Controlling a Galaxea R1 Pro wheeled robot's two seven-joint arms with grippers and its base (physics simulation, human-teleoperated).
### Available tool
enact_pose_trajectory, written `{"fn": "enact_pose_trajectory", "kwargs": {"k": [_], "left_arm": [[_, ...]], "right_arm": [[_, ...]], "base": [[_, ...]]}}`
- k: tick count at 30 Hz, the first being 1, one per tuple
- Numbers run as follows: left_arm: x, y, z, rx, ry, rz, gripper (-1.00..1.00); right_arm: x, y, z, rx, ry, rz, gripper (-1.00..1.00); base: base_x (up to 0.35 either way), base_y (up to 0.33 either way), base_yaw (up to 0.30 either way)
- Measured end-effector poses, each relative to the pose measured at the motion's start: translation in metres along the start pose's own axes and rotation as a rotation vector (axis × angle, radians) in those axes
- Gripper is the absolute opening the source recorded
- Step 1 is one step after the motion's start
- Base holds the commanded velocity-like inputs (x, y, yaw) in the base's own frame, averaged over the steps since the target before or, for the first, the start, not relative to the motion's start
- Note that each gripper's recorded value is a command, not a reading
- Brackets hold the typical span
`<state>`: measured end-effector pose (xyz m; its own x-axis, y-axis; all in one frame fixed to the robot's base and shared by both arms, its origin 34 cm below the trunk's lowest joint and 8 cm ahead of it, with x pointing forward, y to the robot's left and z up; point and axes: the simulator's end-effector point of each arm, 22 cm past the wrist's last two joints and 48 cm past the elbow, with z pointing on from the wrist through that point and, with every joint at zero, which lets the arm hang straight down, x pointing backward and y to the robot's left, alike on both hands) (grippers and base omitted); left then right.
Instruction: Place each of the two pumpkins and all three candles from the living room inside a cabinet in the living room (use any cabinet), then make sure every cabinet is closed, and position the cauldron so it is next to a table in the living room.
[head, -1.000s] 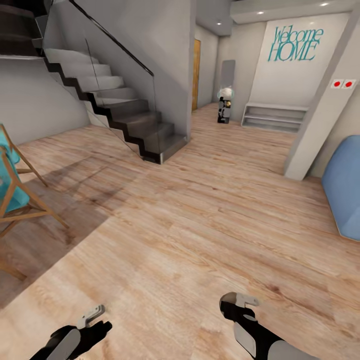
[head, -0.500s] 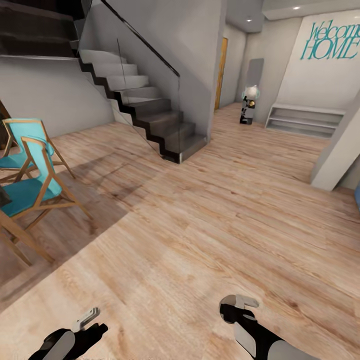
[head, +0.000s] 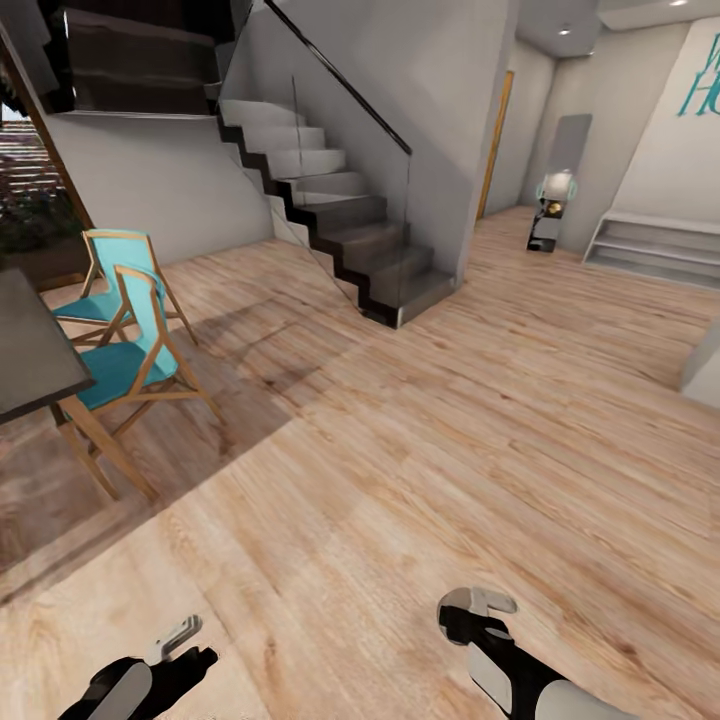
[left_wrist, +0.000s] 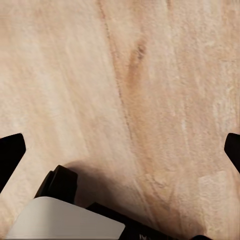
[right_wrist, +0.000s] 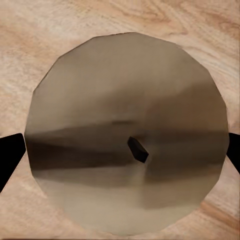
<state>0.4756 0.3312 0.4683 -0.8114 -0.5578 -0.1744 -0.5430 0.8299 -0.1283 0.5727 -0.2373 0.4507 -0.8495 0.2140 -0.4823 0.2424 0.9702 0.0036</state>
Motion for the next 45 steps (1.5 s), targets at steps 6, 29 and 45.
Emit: {"fn": "enact_pose_trajectory", "kwargs": {"k": [6, 29, 45], "left_arm": [[-0.001, -0.001, -0.009, -0.004, 0.004, 0.001, 1.00], [-0.005, -0.004, -0.044, -0.013, 0.016, 0.004, 1.00], [-0.005, -0.006, -0.061, -0.017, 0.025, 0.006, 1.00]], "right_arm": [[-0.004, 0.000, -0.008, 0.001, 0.005, 0.000, -1.00], [-0.019, 0.000, -0.039, 0.004, 0.017, -0.001, -1.00], [-0.025, 0.000, -0.054, 0.005, 0.025, -0.002, -1.00]], "base": [[0.000, 0.000, 0.244], [0.000, 0.000, 0.266], [0.000, 0.000, 0.271]]}}
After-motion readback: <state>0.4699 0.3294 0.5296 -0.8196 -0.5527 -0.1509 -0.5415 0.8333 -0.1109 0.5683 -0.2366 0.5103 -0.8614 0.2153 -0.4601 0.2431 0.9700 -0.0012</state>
